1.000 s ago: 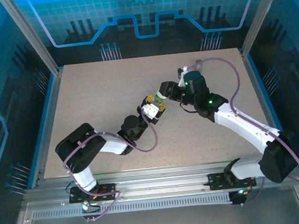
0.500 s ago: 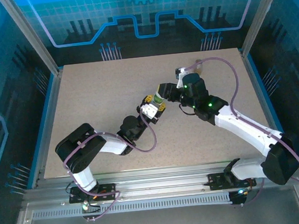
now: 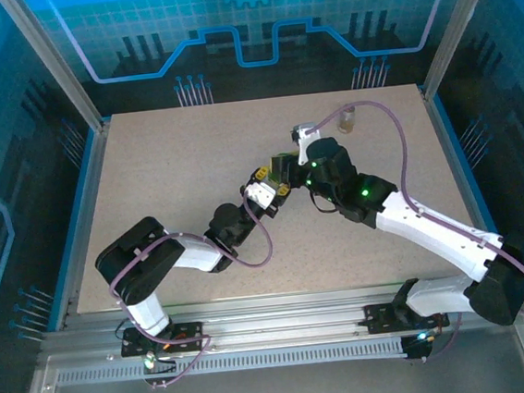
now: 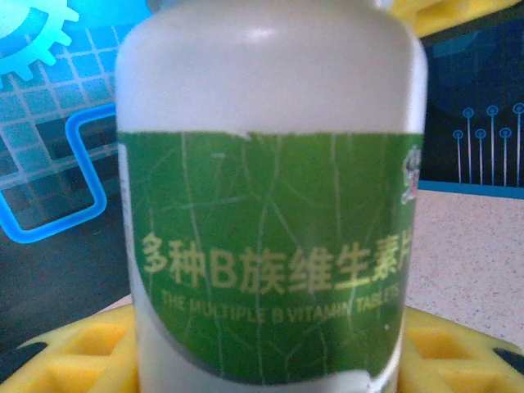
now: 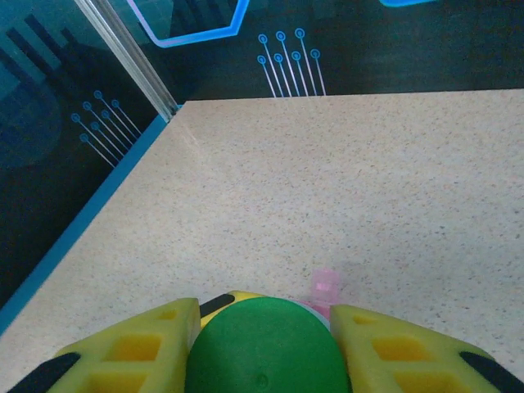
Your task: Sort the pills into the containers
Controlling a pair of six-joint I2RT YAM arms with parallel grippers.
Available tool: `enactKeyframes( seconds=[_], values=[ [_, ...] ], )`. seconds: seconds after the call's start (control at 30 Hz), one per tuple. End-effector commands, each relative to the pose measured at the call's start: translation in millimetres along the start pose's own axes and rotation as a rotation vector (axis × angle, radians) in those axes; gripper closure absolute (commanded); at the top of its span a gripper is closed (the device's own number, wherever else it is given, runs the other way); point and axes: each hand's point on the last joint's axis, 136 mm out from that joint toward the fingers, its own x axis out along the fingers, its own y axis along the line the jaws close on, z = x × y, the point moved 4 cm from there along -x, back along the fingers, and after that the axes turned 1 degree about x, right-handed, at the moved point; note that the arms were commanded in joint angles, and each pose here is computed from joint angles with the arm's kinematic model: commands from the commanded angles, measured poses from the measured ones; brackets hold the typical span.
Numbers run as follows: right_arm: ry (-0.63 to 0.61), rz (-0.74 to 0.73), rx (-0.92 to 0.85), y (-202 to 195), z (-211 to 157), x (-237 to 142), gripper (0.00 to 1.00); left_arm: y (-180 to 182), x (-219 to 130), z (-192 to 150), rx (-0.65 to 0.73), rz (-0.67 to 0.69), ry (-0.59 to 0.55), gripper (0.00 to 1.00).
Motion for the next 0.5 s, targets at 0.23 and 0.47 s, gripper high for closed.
enactKeyframes(
  seconds=[0.23, 0.47],
  values=[
    [-0.086, -0.164, -0.197, -4, 38, -18, 1.0, -17, -2, -20, 0.029, -0.11, 0.121, 1.0],
    [-0.054, -0.284, -0.335, -10, 38, -16, 1.0, -18, 1, -25, 0.037, -0.118, 0.166, 1.0]
  ],
)
